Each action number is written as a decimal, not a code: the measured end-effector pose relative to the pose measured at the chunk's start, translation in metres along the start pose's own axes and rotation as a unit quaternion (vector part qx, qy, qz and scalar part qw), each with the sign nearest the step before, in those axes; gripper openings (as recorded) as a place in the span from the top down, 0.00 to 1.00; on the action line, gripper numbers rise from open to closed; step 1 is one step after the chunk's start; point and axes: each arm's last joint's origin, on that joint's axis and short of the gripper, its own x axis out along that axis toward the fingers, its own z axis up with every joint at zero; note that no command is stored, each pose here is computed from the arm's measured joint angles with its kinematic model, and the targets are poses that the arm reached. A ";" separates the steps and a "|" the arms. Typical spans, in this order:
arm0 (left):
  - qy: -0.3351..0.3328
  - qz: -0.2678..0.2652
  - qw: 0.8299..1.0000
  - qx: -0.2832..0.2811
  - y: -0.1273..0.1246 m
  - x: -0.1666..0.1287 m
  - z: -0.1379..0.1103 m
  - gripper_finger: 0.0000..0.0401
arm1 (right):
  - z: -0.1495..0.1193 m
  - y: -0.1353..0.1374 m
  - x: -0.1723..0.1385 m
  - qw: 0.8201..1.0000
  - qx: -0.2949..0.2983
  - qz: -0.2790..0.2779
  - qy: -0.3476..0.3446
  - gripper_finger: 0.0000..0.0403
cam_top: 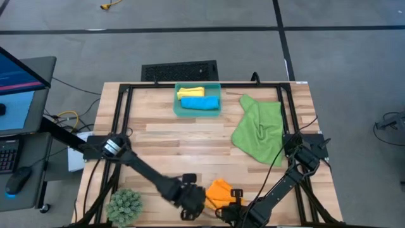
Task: Roll microfiber towels into tight, uniform cylinder then place into a basket
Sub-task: Roll the orange microfiber towel
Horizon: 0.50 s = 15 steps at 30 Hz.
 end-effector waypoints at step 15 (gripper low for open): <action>-0.133 0.119 0.952 0.250 -0.052 0.024 -0.018 0.65 | 0.002 -0.002 0.001 1.000 0.018 0.006 0.006 0.93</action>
